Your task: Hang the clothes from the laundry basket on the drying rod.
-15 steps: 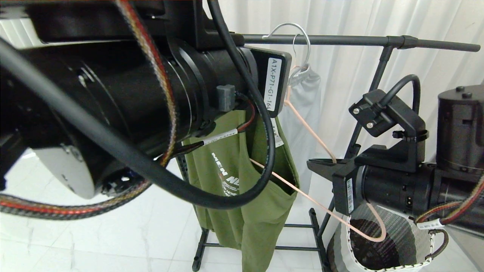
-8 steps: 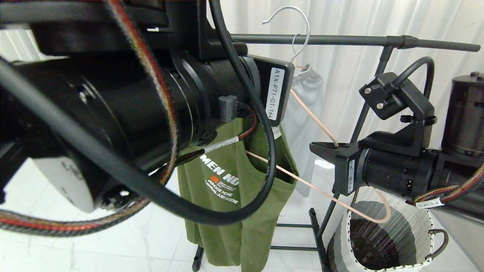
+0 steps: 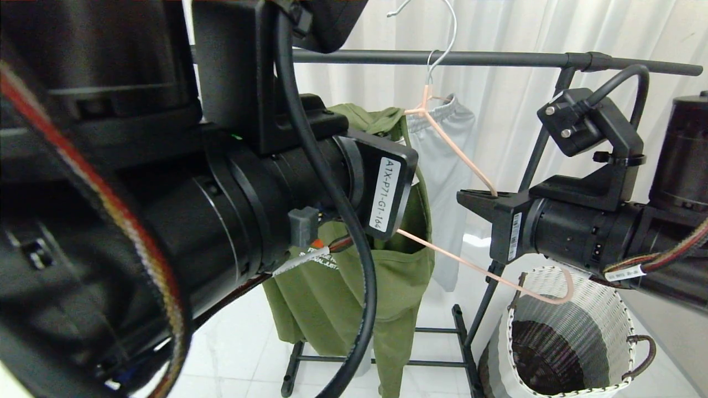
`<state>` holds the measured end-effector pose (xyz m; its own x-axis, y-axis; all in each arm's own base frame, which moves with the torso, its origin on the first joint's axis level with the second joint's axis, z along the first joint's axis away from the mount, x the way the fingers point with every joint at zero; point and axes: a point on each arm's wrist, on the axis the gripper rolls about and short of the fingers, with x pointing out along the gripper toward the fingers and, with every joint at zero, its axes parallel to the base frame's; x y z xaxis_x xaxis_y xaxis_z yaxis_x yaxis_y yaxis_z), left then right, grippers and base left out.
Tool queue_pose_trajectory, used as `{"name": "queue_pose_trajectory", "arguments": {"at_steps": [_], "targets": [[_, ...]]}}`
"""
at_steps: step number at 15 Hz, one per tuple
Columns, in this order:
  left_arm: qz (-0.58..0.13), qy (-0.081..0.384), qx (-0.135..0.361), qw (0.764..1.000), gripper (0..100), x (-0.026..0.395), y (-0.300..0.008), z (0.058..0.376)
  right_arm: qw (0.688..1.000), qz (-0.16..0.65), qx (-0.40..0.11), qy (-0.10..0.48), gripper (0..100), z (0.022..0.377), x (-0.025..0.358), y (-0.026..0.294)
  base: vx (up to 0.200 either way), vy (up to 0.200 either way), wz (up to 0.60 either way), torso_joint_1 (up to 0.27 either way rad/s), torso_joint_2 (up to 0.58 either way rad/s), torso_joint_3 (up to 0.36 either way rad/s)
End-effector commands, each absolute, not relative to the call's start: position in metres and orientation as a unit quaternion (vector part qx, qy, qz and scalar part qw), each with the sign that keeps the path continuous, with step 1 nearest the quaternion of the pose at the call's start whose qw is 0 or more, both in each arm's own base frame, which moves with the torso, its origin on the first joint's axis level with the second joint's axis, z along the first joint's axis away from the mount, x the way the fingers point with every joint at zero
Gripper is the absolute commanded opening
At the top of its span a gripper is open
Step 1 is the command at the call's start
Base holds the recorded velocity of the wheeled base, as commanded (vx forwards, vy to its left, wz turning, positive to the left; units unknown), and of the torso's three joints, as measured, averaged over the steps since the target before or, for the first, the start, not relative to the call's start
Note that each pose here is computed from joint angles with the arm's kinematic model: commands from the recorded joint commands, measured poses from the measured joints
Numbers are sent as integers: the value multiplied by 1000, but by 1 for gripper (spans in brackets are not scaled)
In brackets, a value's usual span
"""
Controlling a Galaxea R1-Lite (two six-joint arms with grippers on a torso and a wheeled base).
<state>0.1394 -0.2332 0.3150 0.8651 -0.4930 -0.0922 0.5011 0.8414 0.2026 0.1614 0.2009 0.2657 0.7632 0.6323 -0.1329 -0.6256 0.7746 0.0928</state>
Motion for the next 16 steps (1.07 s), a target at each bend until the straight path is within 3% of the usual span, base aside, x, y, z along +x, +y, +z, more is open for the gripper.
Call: {"name": "queue_pose_trajectory", "arguments": {"at_steps": [1,5,9,16], "targets": [[-259,19,112,959,0,139,-232,314,938,335,21,80,0,264,163,203,0,0,0,0,0,0],[-256,27,114,959,0,141,-232,307,938,337,26,72,0,266,163,203,0,0,0,0,0,0],[-254,-4,89,963,0,148,-243,307,938,339,28,70,0,266,163,205,0,0,0,0,0,0],[-245,-16,78,966,0,151,-239,311,938,340,33,57,0,270,163,206,0,0,0,0,0,0]]}}
